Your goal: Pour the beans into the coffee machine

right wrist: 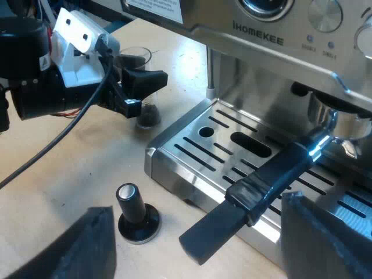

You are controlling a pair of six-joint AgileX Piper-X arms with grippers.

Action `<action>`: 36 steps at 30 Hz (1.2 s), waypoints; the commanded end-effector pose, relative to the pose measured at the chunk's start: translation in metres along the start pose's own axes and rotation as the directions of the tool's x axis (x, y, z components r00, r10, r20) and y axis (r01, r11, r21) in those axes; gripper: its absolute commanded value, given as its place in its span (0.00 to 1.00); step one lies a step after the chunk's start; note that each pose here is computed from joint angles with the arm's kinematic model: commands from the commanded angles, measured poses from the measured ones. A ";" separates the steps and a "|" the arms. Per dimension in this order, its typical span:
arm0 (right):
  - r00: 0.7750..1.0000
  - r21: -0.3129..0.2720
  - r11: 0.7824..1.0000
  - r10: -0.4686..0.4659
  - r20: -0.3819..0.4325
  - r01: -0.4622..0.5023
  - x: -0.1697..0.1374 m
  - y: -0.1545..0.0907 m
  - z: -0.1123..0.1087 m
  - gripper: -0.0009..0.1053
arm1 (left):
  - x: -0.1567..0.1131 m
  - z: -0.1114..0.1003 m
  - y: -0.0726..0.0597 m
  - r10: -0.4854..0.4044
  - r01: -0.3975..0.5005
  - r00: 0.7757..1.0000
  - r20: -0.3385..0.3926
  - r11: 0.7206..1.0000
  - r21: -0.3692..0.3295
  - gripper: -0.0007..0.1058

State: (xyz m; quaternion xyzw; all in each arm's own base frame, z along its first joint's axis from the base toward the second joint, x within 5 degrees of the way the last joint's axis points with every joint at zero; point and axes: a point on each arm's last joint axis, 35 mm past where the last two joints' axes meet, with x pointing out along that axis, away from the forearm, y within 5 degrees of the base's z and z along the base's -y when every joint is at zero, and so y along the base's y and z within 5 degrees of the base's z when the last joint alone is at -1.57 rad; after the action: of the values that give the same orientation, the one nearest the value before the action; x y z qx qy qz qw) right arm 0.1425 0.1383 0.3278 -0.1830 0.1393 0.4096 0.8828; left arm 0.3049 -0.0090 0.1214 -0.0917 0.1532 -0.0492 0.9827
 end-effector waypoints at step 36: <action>0.998 -0.013 0.999 -0.040 0.040 0.041 -0.002 -0.003 0.008 0.59 | -0.125 0.125 -0.038 -0.062 0.068 0.986 0.153 0.997 -0.029 0.38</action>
State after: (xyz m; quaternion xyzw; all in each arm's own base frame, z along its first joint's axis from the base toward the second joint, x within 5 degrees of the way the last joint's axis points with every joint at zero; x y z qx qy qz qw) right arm 0.1433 0.1379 0.3282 -0.1852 0.1379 0.3983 0.8877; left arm 0.2234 -0.0090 0.2784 -0.1099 0.0770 -0.0743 0.9882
